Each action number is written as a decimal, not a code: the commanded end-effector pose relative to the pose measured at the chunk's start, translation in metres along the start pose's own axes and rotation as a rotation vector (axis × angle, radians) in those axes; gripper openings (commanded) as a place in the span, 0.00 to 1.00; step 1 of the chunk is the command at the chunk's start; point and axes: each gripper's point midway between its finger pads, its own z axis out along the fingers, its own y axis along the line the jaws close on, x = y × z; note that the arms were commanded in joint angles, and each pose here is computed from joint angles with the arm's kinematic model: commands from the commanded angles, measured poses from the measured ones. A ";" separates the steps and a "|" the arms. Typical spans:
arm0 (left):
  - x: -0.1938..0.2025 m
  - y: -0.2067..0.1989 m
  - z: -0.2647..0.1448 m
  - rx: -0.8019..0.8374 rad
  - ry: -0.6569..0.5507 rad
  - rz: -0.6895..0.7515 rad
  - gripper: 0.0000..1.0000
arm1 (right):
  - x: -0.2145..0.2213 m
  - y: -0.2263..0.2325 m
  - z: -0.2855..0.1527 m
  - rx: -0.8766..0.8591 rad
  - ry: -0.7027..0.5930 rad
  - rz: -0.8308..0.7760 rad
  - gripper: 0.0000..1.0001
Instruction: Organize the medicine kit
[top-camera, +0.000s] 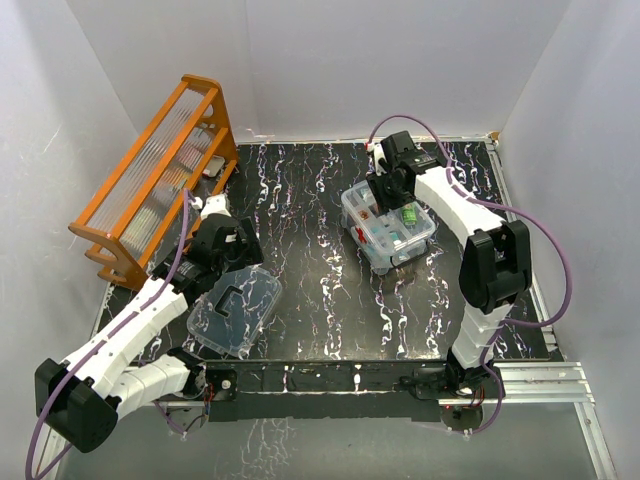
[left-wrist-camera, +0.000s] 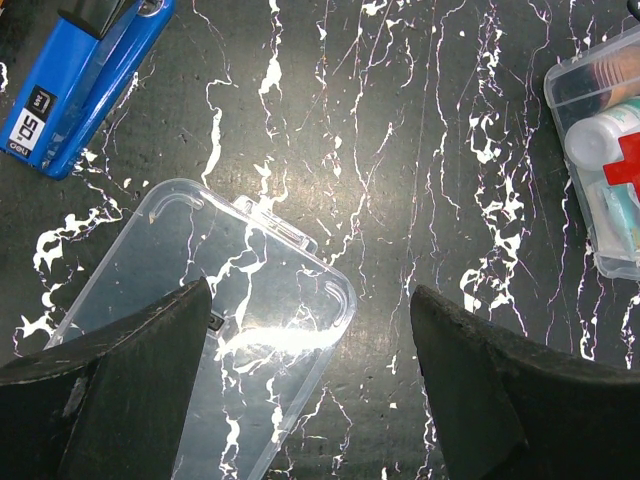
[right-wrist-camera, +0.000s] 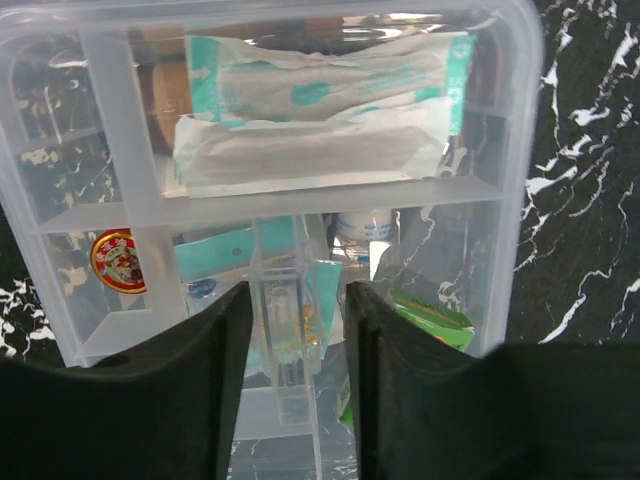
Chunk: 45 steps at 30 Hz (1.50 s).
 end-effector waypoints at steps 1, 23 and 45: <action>-0.002 0.001 -0.002 0.009 -0.013 0.003 0.80 | -0.042 -0.015 -0.045 0.086 -0.171 0.062 0.44; 0.016 0.005 0.004 -0.017 0.081 0.050 0.98 | -0.028 -0.074 -0.045 -0.138 -0.330 0.600 0.88; 0.090 0.052 0.021 -0.212 0.386 -0.035 0.97 | 0.007 0.020 -0.050 -0.449 -0.306 0.771 0.89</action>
